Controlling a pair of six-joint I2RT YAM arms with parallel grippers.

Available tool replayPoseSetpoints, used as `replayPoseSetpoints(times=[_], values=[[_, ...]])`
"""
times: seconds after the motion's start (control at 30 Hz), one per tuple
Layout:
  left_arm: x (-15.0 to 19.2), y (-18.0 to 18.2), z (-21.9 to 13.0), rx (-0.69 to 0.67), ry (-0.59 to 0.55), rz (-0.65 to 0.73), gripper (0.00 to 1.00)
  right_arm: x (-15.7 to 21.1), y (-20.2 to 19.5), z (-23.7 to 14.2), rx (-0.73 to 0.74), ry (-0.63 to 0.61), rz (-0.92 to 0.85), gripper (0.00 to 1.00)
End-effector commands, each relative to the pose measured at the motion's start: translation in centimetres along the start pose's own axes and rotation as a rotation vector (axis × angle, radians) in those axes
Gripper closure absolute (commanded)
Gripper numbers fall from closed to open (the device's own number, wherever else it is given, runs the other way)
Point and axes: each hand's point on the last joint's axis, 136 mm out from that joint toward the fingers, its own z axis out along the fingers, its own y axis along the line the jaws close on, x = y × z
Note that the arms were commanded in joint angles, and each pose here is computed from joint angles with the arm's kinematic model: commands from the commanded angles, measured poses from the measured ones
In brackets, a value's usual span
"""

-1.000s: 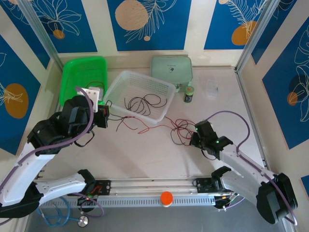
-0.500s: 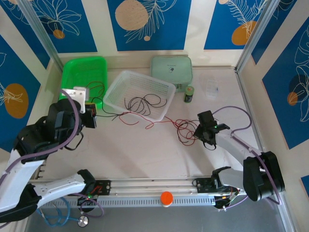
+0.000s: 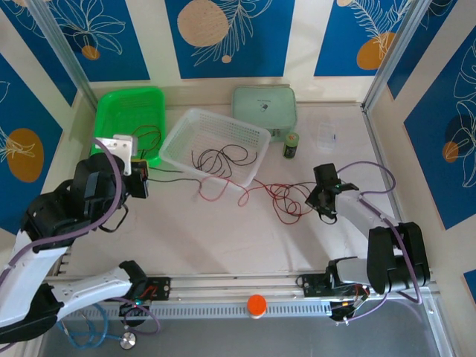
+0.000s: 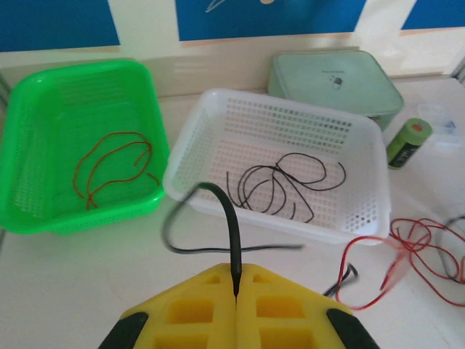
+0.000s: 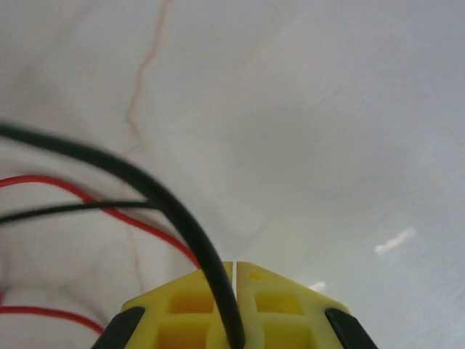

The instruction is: Untangle the cables

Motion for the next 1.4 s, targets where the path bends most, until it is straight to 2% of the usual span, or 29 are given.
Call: replayPoseSetpoints(times=[0.0, 0.07, 0.13, 0.33, 0.53, 0.67, 0.87, 1.2, 1.37], values=[[0.4, -3.2, 1.3, 0.143, 0.027, -0.008, 1.0, 0.6, 3.1, -1.8, -0.14, 0.027, -0.079, 0.77], [1.0, -5.8, 2.6, 0.24, 0.064, -0.017, 1.0, 1.0, 4.4, -3.3, -0.213, 0.021, -0.13, 0.57], [1.5, -7.9, 3.7, 0.31, 0.1, -0.024, 1.0, 1.2, 5.1, -4.9, -0.261, 0.004, -0.167, 0.46], [1.5, -11.0, 5.4, 0.403, 0.136, -0.029, 1.0, 2.0, 6.8, -10.5, -0.425, -0.047, -0.305, 0.3], [-0.4, -13.0, 4.7, 0.497, 0.113, -0.039, 1.0, 4.6, 11.5, -19.0, -0.78, -0.095, -0.547, 0.14], [-0.9, -14.0, 4.5, 0.545, 0.115, -0.045, 1.0, 6.5, 14.7, -22.4, -0.911, -0.109, -0.725, 0.12], [-2.1, -14.7, 3.8, 0.591, 0.086, -0.083, 1.0, 9.5, 20.4, -21.2, -1.0, -0.096, -0.893, 0.14], [-3.8, -14.5, 2.2, 0.62, 0.028, -0.127, 1.0, 11.5, 26.4, -19.8, -1.2, -0.147, -0.864, 0.16], [-3.8, -14.1, 2.0, 0.617, 0.016, -0.14, 1.0, 11.4, 28.2, -19.3, -1.222, -0.179, -0.809, 0.19]])
